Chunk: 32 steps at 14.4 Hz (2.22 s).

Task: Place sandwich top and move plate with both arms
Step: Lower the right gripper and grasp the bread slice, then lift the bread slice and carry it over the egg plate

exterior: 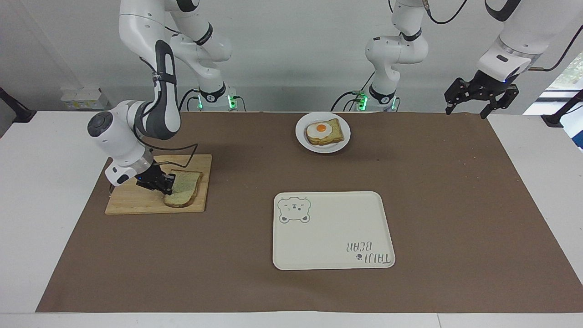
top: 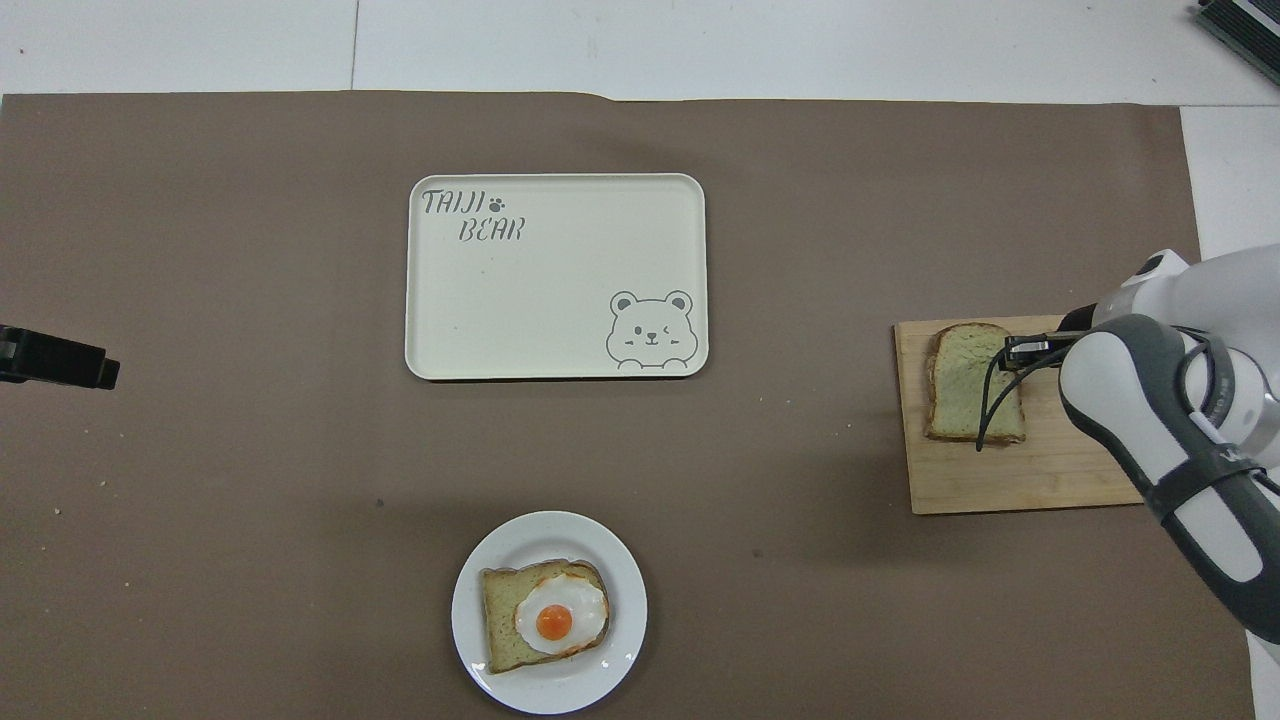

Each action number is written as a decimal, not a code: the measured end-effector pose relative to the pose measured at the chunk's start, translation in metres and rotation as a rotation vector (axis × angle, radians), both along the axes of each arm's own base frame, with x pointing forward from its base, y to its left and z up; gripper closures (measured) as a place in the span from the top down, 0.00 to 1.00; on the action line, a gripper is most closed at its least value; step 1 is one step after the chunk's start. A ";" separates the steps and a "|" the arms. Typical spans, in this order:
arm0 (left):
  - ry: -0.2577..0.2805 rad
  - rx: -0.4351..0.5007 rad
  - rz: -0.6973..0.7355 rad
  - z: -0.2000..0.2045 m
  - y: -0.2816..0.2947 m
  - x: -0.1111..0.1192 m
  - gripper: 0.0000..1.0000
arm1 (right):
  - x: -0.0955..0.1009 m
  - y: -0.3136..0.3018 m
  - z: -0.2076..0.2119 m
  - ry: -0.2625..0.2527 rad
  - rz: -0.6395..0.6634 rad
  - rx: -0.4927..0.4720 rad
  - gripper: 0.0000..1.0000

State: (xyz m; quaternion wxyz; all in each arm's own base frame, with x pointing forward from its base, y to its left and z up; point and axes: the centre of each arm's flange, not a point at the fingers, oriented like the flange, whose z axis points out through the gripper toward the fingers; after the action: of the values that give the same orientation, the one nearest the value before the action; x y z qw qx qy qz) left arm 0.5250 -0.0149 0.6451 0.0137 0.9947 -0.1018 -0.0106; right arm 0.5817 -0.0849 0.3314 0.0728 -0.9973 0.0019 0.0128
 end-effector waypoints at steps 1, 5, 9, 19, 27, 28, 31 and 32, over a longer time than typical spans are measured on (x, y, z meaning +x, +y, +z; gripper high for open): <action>0.000 0.000 0.000 0.000 0.000 0.000 1.00 | 0.004 0.000 0.010 0.007 0.010 0.006 0.09; 0.000 0.000 0.000 0.000 0.000 0.000 1.00 | 0.008 0.001 0.041 0.027 0.045 0.024 0.09; 0.000 0.000 0.000 0.000 0.000 0.000 1.00 | 0.006 0.008 0.069 0.080 0.067 0.086 0.09; 0.000 0.000 0.000 0.000 0.000 0.000 1.00 | 0.002 0.122 0.081 0.168 0.233 0.254 0.09; 0.000 0.000 0.000 0.000 0.000 0.000 1.00 | -0.029 0.276 0.091 0.256 0.198 0.201 0.09; 0.000 0.000 0.000 0.000 0.000 0.000 1.00 | -0.035 0.295 0.094 0.256 0.179 0.197 0.09; 0.000 0.000 0.000 0.000 0.000 0.000 1.00 | -0.054 0.358 0.101 0.223 0.147 0.196 0.09; 0.000 0.000 0.000 0.000 0.000 0.000 1.00 | -0.063 0.378 0.103 0.213 0.144 0.208 0.09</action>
State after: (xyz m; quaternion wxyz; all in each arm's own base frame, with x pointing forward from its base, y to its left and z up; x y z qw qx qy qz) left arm 0.5250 -0.0148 0.6451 0.0137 0.9947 -0.1017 -0.0106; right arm 0.5187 0.2929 0.4340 0.1740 -0.9749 -0.0631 0.1240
